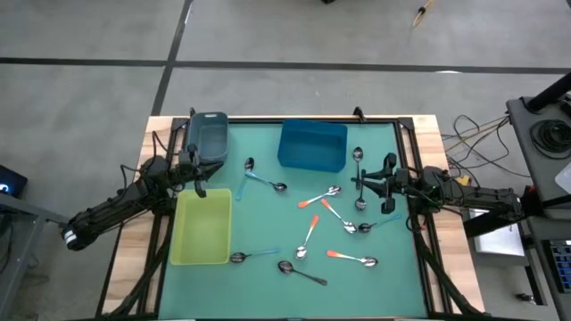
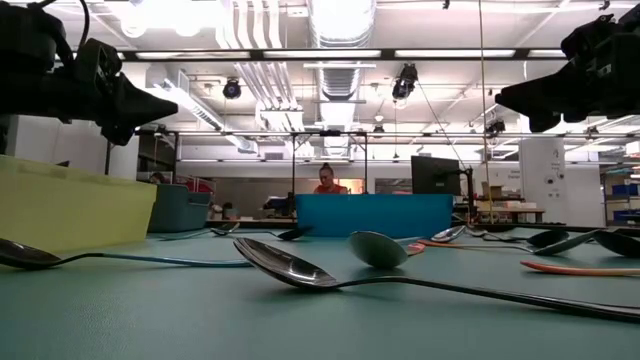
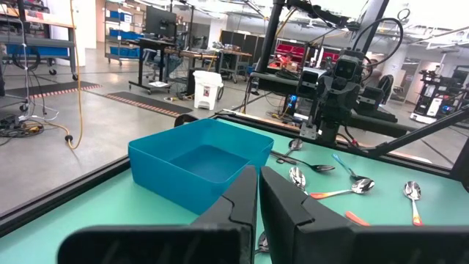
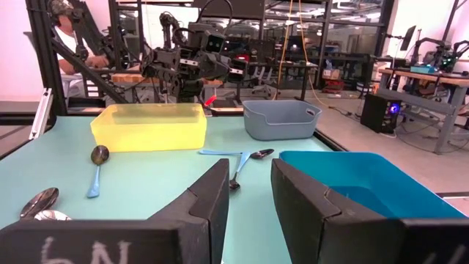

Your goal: Sort silverware by color (type)

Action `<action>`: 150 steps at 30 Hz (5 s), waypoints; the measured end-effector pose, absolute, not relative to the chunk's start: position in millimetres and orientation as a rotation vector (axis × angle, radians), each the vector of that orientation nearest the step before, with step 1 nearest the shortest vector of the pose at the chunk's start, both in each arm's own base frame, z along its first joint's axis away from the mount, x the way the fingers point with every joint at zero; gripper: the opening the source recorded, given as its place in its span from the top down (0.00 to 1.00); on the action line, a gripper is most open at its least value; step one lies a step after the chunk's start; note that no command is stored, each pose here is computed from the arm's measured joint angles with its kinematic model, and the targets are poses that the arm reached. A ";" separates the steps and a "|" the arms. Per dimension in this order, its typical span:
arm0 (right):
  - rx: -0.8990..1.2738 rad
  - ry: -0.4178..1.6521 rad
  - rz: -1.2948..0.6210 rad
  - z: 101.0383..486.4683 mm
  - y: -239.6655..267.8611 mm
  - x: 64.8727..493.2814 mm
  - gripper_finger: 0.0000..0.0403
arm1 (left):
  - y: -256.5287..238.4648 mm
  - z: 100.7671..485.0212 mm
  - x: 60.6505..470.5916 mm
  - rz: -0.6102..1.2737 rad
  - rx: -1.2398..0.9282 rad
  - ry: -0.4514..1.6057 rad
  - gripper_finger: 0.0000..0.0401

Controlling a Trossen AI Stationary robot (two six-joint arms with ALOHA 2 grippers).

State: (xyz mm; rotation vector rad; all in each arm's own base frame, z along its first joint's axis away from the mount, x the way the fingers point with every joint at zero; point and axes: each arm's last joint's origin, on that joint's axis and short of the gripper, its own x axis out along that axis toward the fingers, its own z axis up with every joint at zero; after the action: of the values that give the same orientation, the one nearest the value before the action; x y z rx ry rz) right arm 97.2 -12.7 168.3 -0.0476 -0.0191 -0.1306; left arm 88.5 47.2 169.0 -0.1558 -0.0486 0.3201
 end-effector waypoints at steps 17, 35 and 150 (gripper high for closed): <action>0.427 -0.200 -0.245 192.1 -17.8 100.7 0.76 | 45.0 196.1 84.5 0.290 -0.130 -0.328 1.00; 0.707 0.158 -0.461 269.9 -24.0 128.0 0.76 | 34.4 239.1 70.4 0.143 -0.098 -0.652 1.00; 0.920 1.072 -1.199 135.8 -131.4 210.8 0.73 | 73.8 308.1 136.9 0.236 0.189 -0.079 1.00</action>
State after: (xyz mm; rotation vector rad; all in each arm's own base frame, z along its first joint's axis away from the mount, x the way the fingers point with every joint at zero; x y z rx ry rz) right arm 210.8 -131.4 135.8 0.9199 1.0723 -1.1985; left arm 136.9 73.8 308.1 0.1891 -0.0786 0.2365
